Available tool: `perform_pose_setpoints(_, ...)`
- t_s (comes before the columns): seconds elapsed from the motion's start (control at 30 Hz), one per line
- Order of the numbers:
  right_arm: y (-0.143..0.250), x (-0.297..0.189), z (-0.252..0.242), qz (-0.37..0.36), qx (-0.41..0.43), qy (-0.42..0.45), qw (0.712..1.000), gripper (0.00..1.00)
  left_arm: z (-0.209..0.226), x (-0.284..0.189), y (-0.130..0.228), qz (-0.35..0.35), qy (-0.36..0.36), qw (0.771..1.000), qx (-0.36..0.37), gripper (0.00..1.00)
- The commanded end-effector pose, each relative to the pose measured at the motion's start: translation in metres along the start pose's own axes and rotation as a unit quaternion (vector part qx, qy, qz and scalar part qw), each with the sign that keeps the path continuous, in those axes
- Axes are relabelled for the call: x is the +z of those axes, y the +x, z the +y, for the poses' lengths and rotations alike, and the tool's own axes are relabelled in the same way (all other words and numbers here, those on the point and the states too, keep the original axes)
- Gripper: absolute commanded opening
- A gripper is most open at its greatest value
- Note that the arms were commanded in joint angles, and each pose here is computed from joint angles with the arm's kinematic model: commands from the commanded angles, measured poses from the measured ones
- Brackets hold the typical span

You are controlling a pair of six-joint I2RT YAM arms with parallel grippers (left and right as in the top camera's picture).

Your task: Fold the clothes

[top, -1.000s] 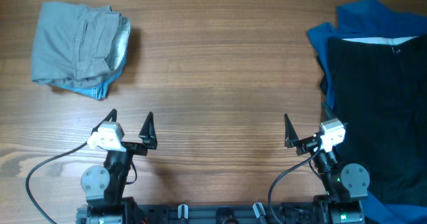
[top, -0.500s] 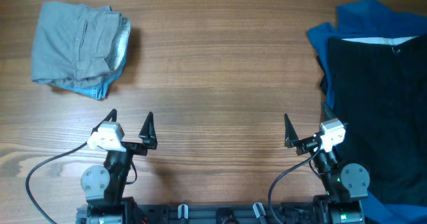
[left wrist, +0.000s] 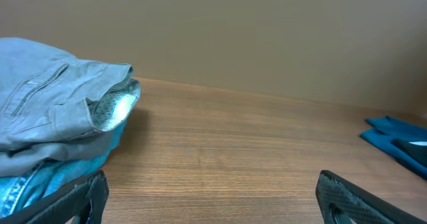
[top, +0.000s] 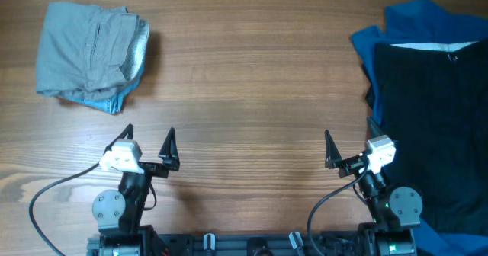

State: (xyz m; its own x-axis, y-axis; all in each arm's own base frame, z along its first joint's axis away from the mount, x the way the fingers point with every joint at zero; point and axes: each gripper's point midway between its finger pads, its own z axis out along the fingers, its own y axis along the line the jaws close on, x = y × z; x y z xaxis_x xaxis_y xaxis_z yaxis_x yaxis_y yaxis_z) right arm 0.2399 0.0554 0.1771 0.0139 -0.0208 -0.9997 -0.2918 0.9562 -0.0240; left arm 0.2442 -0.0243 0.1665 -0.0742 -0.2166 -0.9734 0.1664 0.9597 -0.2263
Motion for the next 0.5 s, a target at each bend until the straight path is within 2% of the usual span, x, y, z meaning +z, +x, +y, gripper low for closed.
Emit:
perform_pose_setpoints(0.0,0.001,0.0,0.002,0.003,0.11,-0.007,0.994,1.0,-0.012,-0.001,-0.002,-0.003,0.033,0.999,0.011,1.0)
perform_pose_setpoints(0.03,0.001,0.0,0.003,0.003,0.127,-0.008,0.992,1.0,-0.012,-0.001,-0.002,-0.003,0.034,0.999,0.011,1.0)
perform_pose_setpoints(0.1,0.002,0.001,0.004,0.006,0.233,-0.01,0.972,1.0,-0.013,-0.001,-0.006,-0.011,0.034,0.999,0.014,1.0)
perform_pose_setpoints(0.13,-0.001,0.001,0.005,0.002,0.238,-0.016,0.971,1.0,-0.014,-0.001,-0.012,-0.023,0.036,0.999,0.017,1.0)
perform_pose_setpoints(0.3,-0.042,-0.006,0.028,-0.05,0.209,-0.097,0.972,1.0,-0.032,-0.013,-0.073,-0.132,0.063,0.988,0.042,1.0)
perform_pose_setpoints(0.4,-0.078,-0.014,0.031,-0.082,0.195,-0.109,0.971,1.0,-0.039,-0.02,-0.096,-0.141,0.078,0.986,-0.031,1.0)
perform_pose_setpoints(0.47,-0.099,-0.017,0.033,-0.086,0.179,-0.112,0.974,1.0,-0.039,-0.018,-0.098,-0.114,0.071,0.989,-0.056,1.0)
